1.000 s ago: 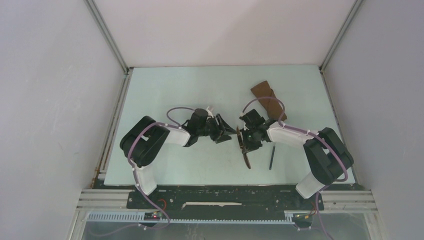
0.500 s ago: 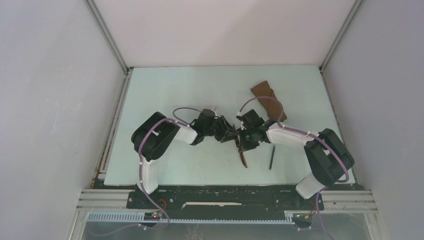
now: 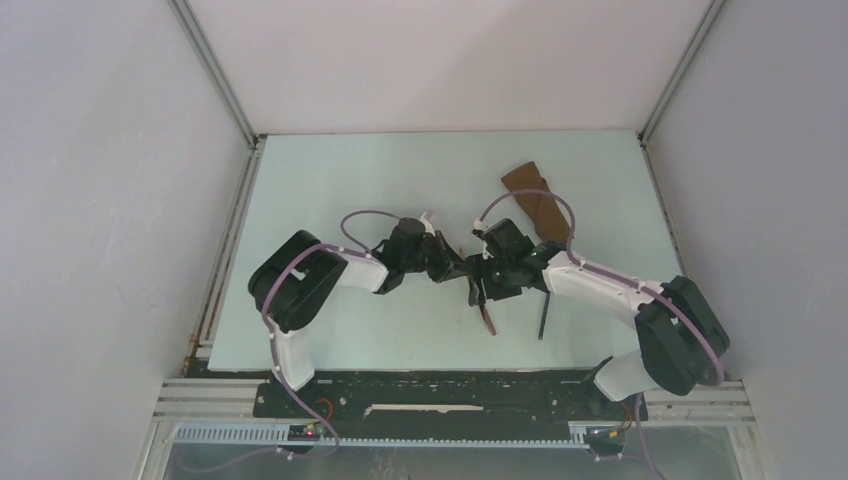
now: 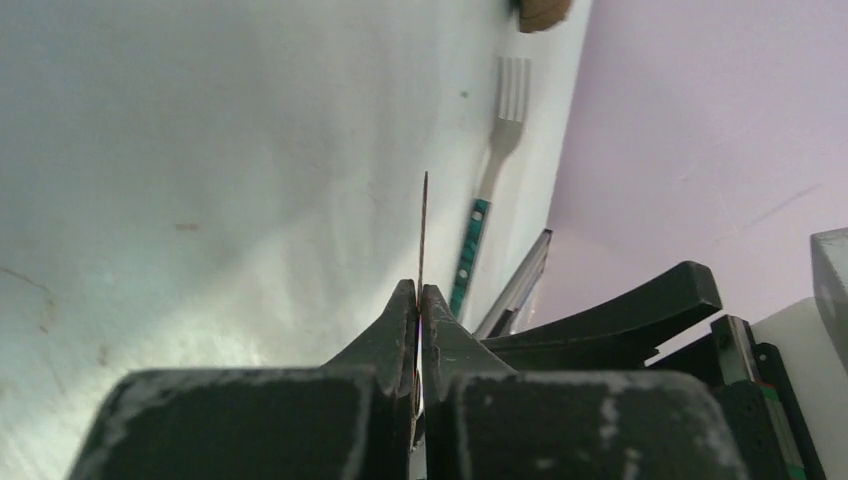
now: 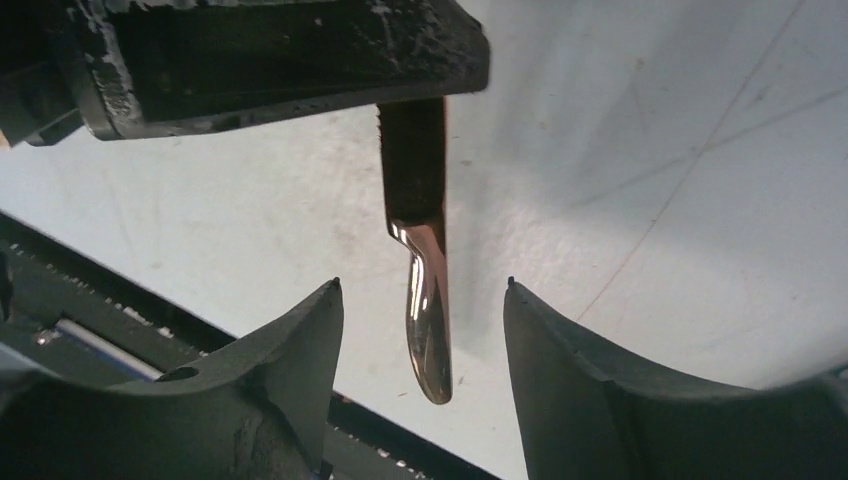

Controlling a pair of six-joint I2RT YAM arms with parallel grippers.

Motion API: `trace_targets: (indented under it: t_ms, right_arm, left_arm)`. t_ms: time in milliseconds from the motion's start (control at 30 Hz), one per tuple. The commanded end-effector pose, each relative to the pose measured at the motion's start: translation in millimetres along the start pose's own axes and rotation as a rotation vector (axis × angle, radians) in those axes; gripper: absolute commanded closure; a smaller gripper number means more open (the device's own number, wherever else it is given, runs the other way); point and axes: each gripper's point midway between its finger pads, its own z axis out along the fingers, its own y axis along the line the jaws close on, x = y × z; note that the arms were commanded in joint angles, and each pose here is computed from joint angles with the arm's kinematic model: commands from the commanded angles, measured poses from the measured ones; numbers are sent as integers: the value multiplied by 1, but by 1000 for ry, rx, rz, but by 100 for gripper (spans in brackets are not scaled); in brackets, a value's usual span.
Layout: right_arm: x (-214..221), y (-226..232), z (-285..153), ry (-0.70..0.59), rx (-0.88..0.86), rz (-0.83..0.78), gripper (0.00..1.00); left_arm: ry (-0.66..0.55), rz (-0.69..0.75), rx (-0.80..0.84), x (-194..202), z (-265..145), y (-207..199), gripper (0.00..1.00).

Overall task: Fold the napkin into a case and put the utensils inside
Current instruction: Pass from the right arm to the left, then pass from the left arm to the right

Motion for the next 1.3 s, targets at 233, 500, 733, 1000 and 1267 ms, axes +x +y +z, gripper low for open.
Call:
trace_targets:
  t_ms: [233,500,733,1000,1267]
  right_arm:
    - [-32,39,-27,-74,-104,-104,37]
    - [-35,26,-32,-55,-37,-78,49]
    - [-38,20,-30,-45,1,-76,64]
    - [-45,18,-31,-53,24,-85,71]
    - [-50,18,-30,-57,37,-85,54]
  left_arm:
    - [-26,146,192,10,-36,-72,100]
    - [-32,183,183,13,-38,-74,100]
    - [-36,192,184,14,-40,-75,100]
    - [-37,201,186,14,-42,-78,100]
    - [-38,203,189,14,-42,-79,100]
